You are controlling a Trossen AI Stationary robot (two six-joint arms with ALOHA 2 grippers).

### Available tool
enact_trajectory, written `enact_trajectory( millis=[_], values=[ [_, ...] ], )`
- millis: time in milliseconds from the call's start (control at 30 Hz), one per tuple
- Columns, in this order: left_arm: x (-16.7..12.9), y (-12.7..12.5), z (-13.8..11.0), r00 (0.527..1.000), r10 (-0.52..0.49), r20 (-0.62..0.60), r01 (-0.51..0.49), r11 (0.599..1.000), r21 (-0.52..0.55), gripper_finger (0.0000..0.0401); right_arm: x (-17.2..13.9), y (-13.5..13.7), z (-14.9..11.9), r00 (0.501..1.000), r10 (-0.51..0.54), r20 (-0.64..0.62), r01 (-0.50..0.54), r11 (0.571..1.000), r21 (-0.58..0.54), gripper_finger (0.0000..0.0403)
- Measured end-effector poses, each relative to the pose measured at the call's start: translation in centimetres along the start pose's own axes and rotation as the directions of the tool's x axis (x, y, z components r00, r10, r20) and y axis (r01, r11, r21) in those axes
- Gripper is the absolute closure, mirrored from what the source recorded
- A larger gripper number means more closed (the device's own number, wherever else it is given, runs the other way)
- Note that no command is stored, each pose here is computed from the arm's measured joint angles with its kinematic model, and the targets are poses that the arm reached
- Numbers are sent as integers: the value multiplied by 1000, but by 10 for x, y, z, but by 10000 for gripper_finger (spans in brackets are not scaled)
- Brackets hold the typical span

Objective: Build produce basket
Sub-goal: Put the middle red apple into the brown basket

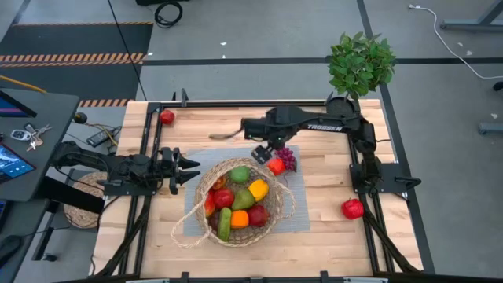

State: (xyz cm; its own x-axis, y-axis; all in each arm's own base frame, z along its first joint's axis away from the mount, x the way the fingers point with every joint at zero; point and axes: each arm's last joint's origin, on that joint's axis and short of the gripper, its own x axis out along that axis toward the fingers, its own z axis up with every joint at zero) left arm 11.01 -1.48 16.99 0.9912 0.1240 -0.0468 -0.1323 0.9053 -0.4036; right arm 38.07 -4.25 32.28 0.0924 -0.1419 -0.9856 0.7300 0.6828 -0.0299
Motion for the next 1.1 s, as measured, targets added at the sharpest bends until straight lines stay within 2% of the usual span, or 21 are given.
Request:
enact_trajectory(
  millis=[133,233,367,533,633,833,967,1100],
  values=[
    [0,0,0,1000,0,0,0,1000,0,204,16,-1,-11,996,-42,-76,37,997,-69,58],
    [0,0,0,1000,0,0,0,1000,0,205,13,-12,-16,998,-17,-54,13,998,-67,58],
    [0,0,0,1000,0,0,0,1000,0,208,5,-28,-25,997,58,50,-52,993,-109,58],
    [0,0,0,1000,0,0,0,1000,0,204,8,-29,-45,949,205,239,-133,949,-286,58],
    [0,0,0,1000,0,0,0,1000,0,203,21,-38,-64,944,220,245,-132,934,-331,58],
    [0,0,0,1000,0,0,0,1000,0,208,39,-76,-94,938,254,236,-172,932,-320,58],
    [0,0,0,1000,0,0,0,1000,0,207,43,-93,-110,898,326,296,-204,904,-375,58],
    [0,0,0,1000,0,0,0,1000,0,204,52,-100,-119,861,362,356,-171,867,-468,58]
  ],
)
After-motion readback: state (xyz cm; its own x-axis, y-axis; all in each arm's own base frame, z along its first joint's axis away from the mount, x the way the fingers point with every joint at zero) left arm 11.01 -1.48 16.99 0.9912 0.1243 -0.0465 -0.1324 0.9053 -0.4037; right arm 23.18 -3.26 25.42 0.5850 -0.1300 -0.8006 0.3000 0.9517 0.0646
